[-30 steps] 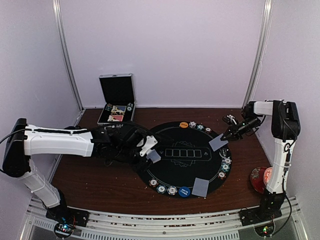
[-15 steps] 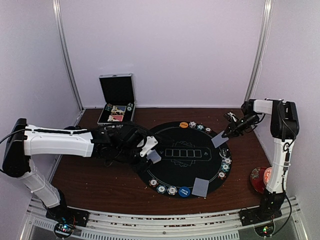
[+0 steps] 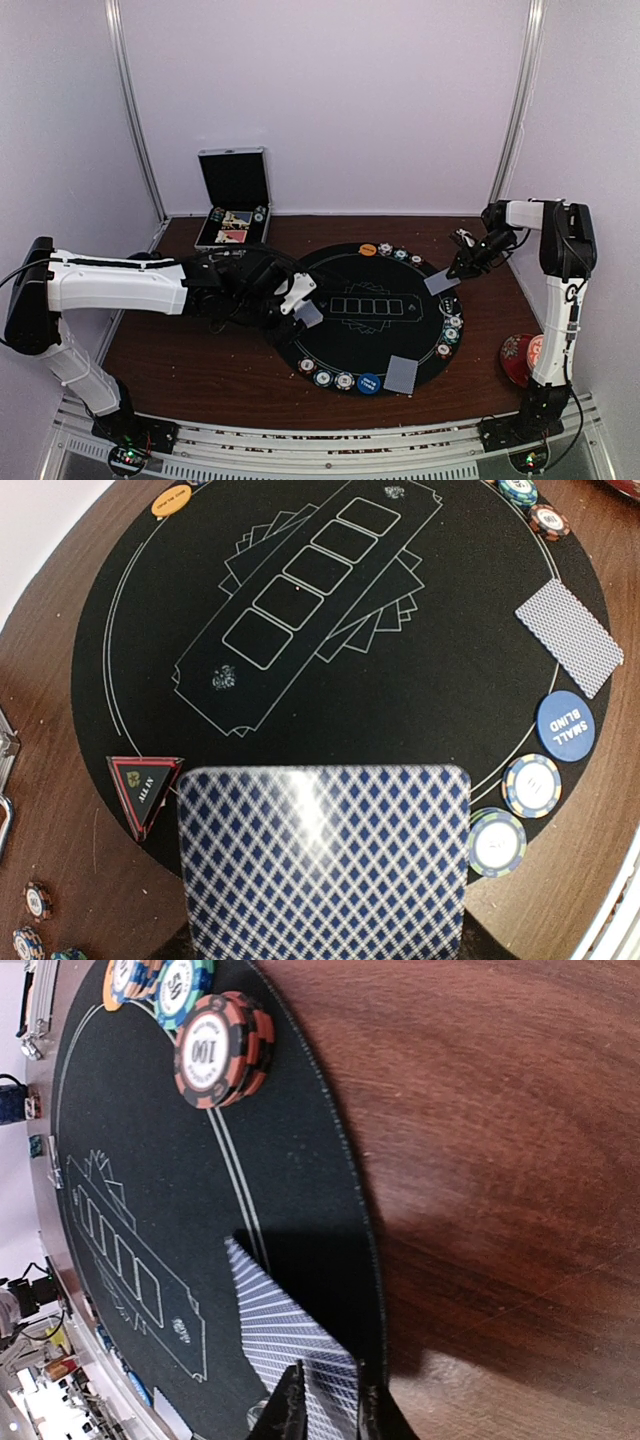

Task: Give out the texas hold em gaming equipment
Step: Distribute the poker card in the dealer area.

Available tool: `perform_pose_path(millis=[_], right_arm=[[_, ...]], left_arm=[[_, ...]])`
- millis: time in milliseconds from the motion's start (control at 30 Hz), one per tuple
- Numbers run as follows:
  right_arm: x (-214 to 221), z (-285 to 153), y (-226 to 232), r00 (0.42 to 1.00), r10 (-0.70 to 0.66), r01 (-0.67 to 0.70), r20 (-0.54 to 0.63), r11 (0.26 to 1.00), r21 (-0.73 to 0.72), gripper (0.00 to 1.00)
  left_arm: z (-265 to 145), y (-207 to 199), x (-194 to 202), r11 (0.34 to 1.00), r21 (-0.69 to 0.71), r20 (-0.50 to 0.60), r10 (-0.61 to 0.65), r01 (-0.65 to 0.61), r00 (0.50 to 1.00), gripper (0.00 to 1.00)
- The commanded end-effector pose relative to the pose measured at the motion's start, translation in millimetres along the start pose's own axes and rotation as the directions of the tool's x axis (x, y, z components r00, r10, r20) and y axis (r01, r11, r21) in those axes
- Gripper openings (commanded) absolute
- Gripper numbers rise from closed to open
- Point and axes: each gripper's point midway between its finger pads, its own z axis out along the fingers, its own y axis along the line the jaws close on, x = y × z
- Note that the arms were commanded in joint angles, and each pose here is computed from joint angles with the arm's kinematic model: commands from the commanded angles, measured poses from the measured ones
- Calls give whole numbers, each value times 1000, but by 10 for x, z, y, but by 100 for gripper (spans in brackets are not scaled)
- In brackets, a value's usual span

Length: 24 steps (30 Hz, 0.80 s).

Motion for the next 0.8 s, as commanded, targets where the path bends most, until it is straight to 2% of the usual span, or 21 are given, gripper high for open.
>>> perform_pose_path(millis=[0,267,467,600,767], right_arm=[[-29,-4,-155,1000,3,-3,5,996,85,19],[-73,-141,-278,999,-8,-1,39,976,217,24],[-146,-409,-248,993,-62,26,97,942,334,29],[-223,-590,171,976,-176,124,130,935,332,36],[-175,-540,1148,912,-381,342,152,911,229,47]], left_arm=[[-130,11,-209,1000,-6,80,5,-4,997,60],[-133,13,-212,1000,-7,81,5,-4,997,60],[-138,21,-213,1000,-11,82,4,-3,997,60],[-143,27,-217,1000,-14,84,3,-2,996,60],[-165,34,-235,1000,-18,91,4,-2,996,60]])
